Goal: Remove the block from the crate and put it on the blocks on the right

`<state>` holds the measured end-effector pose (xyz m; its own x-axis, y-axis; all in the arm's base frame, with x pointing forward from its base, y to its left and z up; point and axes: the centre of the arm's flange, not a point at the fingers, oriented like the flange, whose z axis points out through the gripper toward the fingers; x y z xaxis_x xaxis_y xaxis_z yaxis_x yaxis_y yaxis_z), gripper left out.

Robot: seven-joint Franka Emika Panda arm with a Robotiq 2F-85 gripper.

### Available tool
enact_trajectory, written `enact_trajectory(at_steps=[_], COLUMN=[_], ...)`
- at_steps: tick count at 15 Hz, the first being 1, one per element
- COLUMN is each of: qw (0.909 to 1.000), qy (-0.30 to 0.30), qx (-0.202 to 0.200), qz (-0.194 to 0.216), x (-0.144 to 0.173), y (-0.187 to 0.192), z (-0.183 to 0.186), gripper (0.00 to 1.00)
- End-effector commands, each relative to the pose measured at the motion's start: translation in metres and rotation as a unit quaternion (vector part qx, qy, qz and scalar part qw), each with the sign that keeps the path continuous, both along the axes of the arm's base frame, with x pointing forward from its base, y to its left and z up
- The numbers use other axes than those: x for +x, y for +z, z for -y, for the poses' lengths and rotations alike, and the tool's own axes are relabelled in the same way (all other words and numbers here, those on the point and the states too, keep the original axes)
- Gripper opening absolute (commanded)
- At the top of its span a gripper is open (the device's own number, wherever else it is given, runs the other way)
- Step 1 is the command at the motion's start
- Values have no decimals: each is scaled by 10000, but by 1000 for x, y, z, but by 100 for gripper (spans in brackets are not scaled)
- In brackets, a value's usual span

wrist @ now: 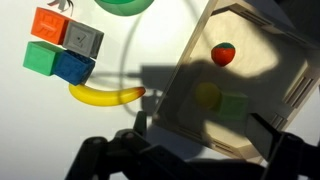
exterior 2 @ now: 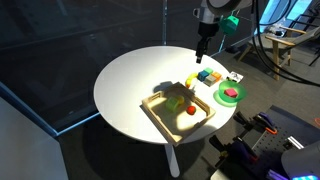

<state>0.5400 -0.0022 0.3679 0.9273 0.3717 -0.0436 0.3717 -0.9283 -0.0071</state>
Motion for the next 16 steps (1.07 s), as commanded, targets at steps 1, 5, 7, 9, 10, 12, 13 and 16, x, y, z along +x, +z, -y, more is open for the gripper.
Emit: enact_trajectory(at_steps=[1,5,7,9,10,12,13,16], qw=[9998,9998,9998,9999,9999,9999,9999,9997], qy=[60,81,84,83,84,83,83,124], qx=[-35,10,10,10,10,10,10,-29], qz=[162,172,156,151,151,151,151,220], x=[14,9,9,9,9,9,9,9], y=[-6,-13,-15,-16,-16,-16,-16,-23], z=[-8,-9,-9,-9,-9,-9,-9,-12], gripper=[100,100,100,100,100,100,100,100])
